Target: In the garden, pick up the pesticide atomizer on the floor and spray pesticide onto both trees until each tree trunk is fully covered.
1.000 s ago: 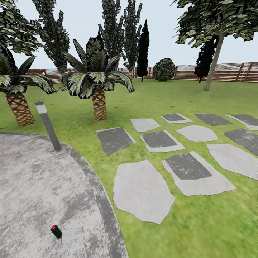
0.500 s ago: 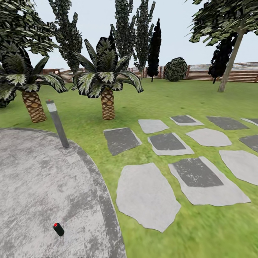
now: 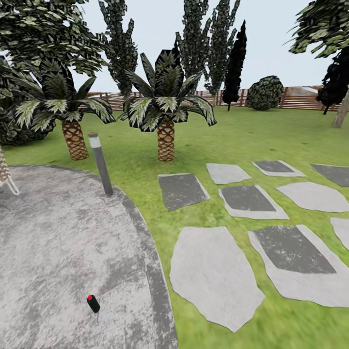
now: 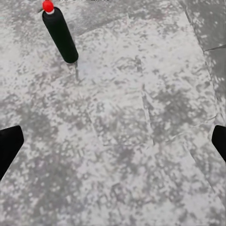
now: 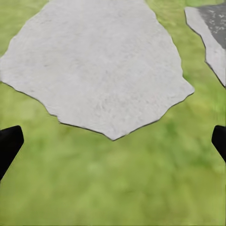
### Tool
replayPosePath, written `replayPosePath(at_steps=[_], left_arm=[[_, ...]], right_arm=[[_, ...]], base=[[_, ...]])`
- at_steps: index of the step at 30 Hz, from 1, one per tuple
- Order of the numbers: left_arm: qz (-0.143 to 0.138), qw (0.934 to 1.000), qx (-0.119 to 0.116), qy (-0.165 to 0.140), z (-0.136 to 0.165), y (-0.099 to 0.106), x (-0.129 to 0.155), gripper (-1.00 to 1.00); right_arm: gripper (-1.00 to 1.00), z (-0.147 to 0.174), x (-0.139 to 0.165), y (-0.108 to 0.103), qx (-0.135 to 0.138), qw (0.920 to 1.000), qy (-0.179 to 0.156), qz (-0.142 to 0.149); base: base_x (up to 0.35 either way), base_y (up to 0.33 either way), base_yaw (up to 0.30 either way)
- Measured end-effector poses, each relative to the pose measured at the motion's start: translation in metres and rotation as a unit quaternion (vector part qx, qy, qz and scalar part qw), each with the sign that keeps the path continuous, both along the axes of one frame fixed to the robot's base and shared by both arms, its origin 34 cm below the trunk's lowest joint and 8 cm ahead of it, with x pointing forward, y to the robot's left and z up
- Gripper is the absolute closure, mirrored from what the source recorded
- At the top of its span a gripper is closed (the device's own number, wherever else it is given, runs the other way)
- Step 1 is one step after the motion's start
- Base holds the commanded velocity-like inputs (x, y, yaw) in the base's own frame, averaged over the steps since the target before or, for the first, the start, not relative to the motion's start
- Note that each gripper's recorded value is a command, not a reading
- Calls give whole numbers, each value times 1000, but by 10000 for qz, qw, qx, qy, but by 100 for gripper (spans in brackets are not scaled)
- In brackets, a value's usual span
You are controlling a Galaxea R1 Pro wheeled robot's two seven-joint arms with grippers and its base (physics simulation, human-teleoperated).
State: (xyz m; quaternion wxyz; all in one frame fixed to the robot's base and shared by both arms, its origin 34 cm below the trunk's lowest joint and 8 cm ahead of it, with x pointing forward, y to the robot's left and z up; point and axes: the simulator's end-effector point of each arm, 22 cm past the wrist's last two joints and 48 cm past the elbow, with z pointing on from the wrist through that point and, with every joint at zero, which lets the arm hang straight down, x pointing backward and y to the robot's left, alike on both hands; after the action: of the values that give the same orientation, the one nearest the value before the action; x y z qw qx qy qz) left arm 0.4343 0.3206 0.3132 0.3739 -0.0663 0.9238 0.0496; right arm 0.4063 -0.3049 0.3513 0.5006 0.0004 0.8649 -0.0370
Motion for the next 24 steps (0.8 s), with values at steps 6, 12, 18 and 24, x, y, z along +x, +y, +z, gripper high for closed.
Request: replayPosePath(at_steps=[6,12,18,24], left_arm=[[-9,10000,4,3,0,0,0,-100],[-9,10000,5,2,0,0,0,-100],[-8,10000,5,1,0,0,0,-100],[-2,10000,3,1,0,0,0,-100]], right_arm=[[-100,0,0,0,4,10000,5,5],[-100,0,0,1,5,10000,5,13],[-100,0,0,1,5,10000,2,13],[-100,0,0,1,4,10000,1,13]], base=[[236,-192,278],[220,-210,255],[192,-223,39],[181,-230,1]])
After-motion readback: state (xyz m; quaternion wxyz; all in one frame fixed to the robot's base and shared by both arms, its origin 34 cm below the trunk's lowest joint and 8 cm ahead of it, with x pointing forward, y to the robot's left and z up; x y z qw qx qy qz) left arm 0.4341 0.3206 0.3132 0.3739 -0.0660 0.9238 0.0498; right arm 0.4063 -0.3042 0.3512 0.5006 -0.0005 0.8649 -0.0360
